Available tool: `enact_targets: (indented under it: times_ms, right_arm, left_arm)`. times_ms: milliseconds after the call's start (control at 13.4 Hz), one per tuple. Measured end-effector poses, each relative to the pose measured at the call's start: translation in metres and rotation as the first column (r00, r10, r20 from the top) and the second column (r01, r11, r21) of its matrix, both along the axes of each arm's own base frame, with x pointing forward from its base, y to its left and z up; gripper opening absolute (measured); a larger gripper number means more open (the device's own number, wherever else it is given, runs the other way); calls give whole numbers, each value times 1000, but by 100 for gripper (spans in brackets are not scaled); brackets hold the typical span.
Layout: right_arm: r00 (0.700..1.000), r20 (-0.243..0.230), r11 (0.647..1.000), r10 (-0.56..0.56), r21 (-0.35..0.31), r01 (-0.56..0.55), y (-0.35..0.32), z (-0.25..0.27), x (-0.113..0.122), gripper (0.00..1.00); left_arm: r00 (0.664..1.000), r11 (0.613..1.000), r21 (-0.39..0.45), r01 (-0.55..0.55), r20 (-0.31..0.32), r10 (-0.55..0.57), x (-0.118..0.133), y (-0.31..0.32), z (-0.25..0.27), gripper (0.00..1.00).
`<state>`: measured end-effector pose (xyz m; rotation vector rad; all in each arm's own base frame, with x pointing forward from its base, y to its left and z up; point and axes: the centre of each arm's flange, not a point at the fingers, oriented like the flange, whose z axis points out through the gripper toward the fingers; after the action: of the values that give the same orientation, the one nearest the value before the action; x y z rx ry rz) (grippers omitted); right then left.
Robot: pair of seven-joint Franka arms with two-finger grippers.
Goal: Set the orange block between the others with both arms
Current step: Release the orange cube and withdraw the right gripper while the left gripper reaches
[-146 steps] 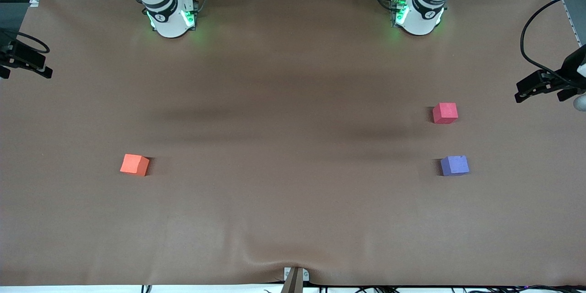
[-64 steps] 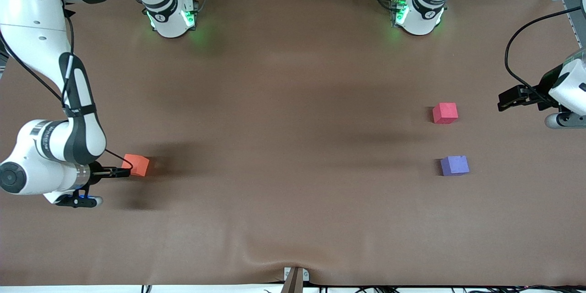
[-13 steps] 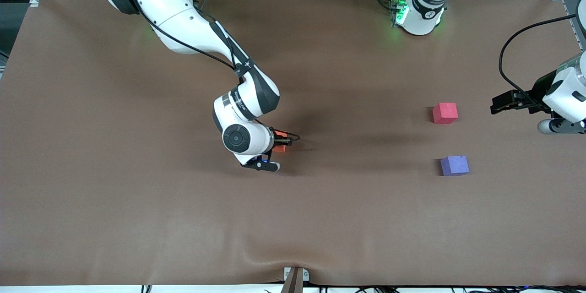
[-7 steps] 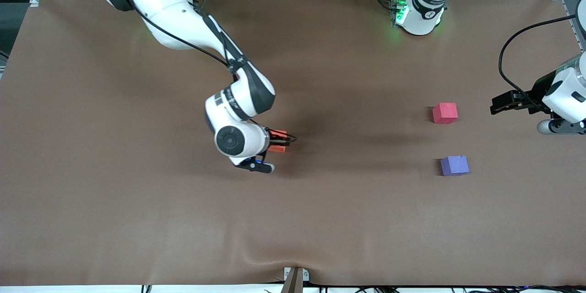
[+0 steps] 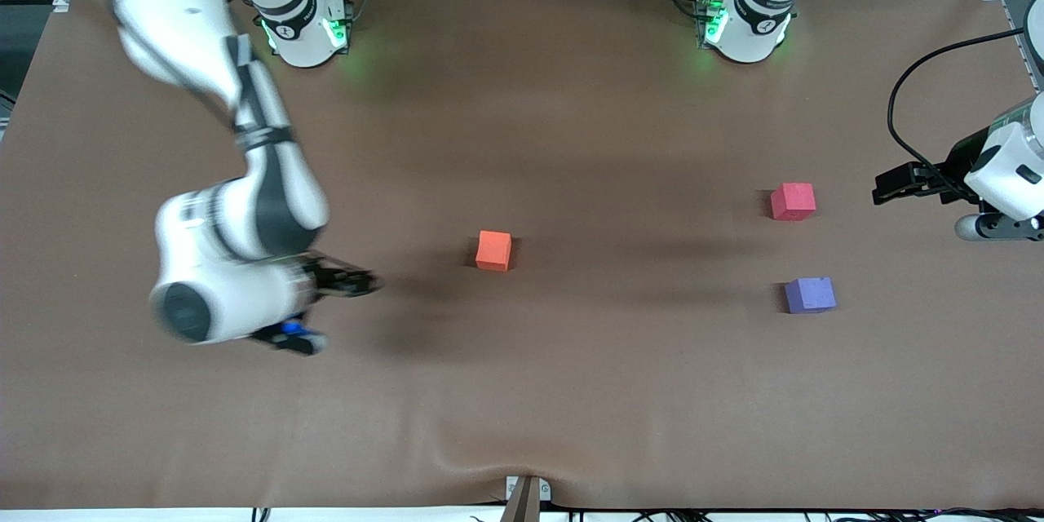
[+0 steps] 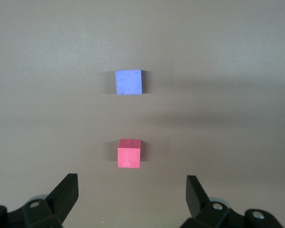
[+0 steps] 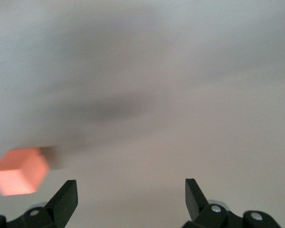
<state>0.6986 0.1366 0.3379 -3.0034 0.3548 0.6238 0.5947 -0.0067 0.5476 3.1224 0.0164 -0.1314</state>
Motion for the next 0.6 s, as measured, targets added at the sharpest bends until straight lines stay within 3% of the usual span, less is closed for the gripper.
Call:
enact_targets:
  times_ms: [224,596]
  right_arm:
    - [996,-7,996,89,2,-89,-76,-5,7,100]
    - [990,1,986,144,90,-144,-198,0,2,100]
  left_arm:
    - [1000,1000,-23,4,-8,-4,3,-7,-6,100]
    - [999,998,-46,33,-25,-34,20,-53,-31,100]
